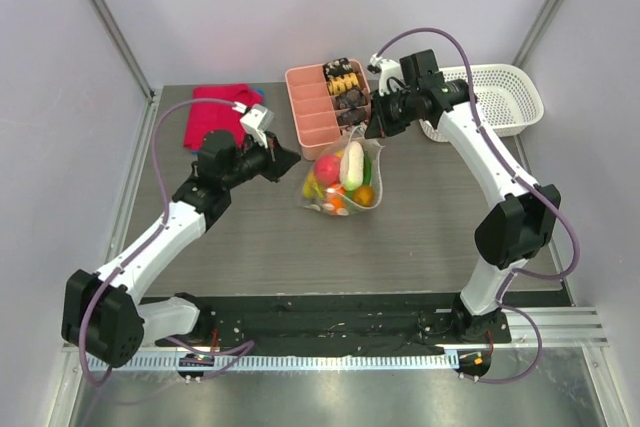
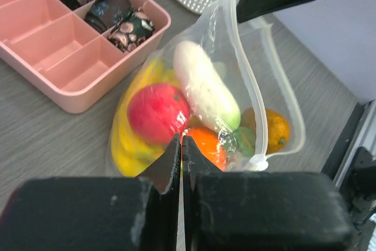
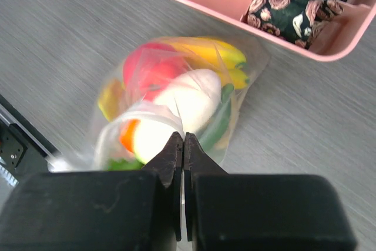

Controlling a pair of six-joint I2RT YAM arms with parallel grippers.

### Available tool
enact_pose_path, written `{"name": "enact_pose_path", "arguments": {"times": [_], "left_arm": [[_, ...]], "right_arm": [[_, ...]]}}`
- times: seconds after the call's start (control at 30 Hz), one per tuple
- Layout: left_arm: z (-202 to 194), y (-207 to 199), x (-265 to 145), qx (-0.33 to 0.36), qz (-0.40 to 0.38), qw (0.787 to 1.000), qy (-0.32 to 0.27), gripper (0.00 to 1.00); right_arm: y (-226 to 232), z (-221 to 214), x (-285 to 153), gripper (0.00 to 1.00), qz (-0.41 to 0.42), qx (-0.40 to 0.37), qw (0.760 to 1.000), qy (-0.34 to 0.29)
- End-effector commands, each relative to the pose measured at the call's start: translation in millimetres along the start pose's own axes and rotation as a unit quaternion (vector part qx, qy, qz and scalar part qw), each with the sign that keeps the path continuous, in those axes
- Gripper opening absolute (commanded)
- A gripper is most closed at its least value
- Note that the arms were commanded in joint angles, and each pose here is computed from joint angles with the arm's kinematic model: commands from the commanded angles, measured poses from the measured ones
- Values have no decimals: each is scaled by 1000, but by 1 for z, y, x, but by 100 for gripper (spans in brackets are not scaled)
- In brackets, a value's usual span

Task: Place the food in the zip-top bag and seal the zipper
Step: Adjust the zipper food storage bag at the center of the board.

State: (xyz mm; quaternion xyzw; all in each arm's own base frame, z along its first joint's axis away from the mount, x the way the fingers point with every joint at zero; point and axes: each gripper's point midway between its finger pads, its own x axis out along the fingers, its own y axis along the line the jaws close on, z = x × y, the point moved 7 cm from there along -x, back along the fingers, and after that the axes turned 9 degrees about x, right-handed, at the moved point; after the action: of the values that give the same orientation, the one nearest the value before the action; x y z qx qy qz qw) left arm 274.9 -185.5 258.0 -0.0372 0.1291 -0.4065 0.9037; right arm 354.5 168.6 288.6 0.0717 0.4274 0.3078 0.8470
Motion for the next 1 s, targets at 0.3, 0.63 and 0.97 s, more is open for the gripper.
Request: {"name": "enact_pose_path", "arguments": {"times": [0.3,0.63,0.97], "left_arm": [[-27,-29,-35,169,-122,978,-1,77],[-55,-47,10,309,-122,941,-63,74],[-47,-68,43,336,-141,927,-86,73]], "right_arm": [[21,12,-32,1,27,-8,998,-50],[22,7,-30,1,31,17,999,-41],[24,0,-35,1,27,24,999,-36]]}}
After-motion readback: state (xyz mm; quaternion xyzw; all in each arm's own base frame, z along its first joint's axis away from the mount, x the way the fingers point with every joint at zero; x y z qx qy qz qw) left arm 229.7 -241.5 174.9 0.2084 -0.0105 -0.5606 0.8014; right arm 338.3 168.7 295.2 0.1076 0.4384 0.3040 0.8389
